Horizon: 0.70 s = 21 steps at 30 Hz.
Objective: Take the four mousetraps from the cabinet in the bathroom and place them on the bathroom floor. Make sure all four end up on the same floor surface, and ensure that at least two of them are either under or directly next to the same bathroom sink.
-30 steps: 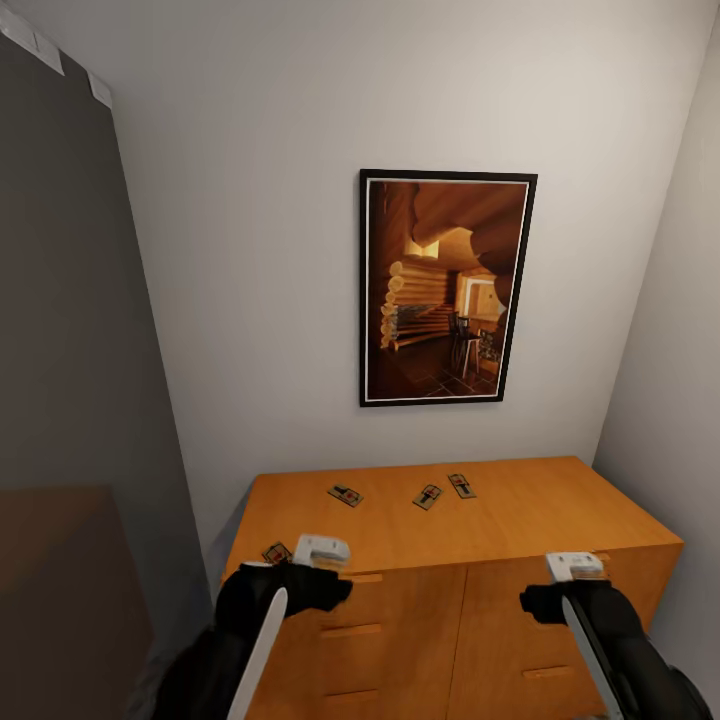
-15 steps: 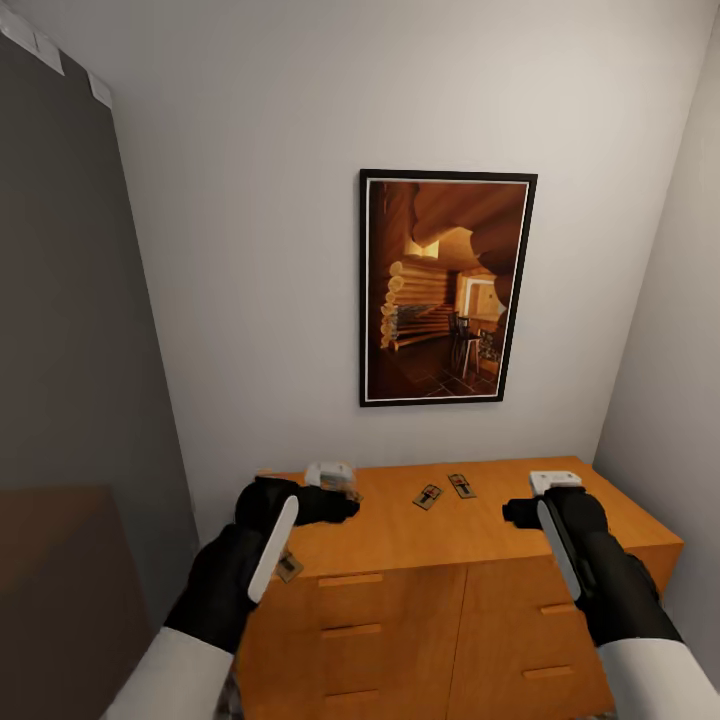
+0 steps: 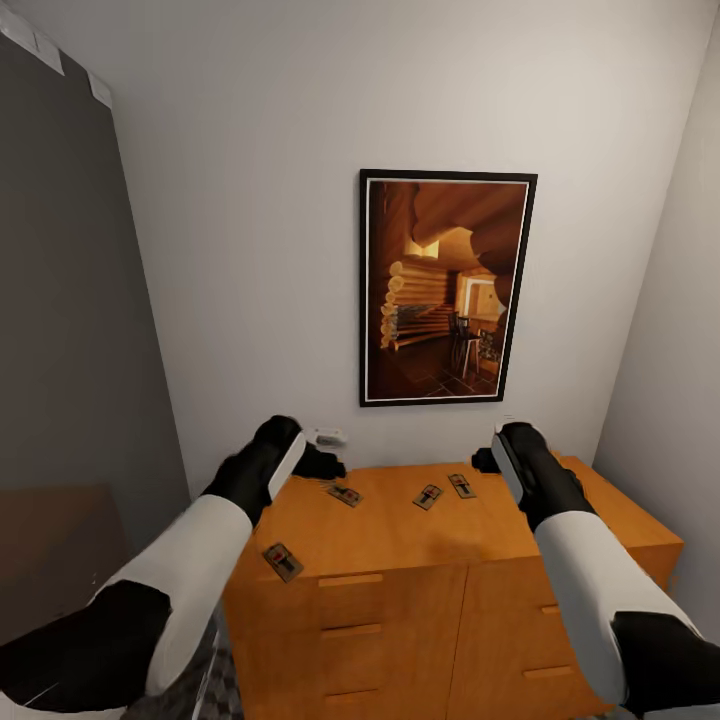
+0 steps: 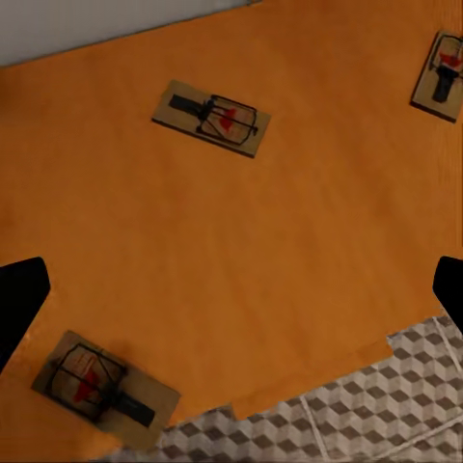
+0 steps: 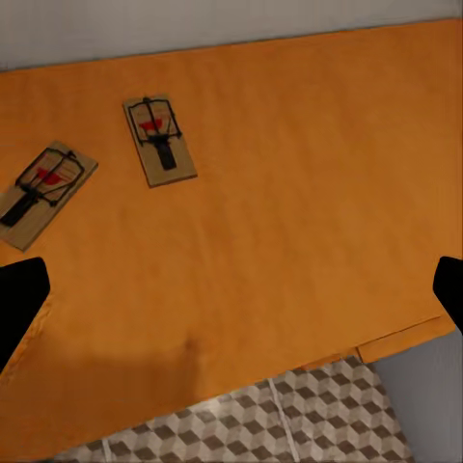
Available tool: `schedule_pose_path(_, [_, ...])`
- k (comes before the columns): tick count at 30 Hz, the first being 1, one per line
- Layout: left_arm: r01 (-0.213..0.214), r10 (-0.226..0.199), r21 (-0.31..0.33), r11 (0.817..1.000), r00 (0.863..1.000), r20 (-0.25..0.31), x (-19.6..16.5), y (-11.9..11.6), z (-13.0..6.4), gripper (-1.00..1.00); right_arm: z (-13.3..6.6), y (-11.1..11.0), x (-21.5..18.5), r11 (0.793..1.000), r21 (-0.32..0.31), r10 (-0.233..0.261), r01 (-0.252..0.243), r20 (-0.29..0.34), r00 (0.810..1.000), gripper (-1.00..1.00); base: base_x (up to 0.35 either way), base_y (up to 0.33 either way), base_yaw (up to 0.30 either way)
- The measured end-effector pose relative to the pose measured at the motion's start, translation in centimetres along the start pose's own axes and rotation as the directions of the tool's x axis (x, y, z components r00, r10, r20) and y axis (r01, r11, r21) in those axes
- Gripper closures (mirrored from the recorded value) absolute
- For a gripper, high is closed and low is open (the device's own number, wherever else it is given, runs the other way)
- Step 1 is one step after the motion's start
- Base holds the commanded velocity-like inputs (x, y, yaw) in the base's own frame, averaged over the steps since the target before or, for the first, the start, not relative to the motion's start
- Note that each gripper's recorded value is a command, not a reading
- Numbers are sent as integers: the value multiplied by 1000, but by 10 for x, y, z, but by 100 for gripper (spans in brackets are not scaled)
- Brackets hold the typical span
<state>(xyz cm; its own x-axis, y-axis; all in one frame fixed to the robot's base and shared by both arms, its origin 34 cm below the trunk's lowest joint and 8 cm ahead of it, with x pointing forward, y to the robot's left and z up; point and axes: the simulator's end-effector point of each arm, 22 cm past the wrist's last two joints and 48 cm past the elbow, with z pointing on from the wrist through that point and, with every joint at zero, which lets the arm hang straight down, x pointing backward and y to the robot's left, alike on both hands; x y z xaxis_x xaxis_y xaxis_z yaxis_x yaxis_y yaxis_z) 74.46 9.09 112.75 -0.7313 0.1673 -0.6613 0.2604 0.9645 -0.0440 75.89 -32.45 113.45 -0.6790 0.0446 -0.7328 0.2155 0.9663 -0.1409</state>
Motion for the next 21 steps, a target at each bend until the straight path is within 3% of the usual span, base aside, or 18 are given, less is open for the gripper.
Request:
schedule_pose_path(6, [28, -29, -45, 999, 1000, -8, -13, 32, 0, -100, 3, 25, -18, 1000, -23, -12, 12, 3, 1000, -100, 0, 0, 0])
schedule_pose_path(13, [73, -80, -110, 991, 995, -55, 4, 76, 9, -100, 7, 59, -18, 998, -56, -33, 33, -4, 999, -100, 0, 0, 0])
schedule_pose_path(18, [107, -111, -151, 983, 994, -19, 2, 110, 9, -100, 6, 70, -16, 997, -69, -39, 38, -8, 999, -100, 0, 0, 0])
schedule_pose_path(21, [119, -121, -156, 980, 993, 0, -1, 117, 8, -100, 6, 72, -16, 996, -75, -39, 38, -10, 999, -100, 0, 0, 0])
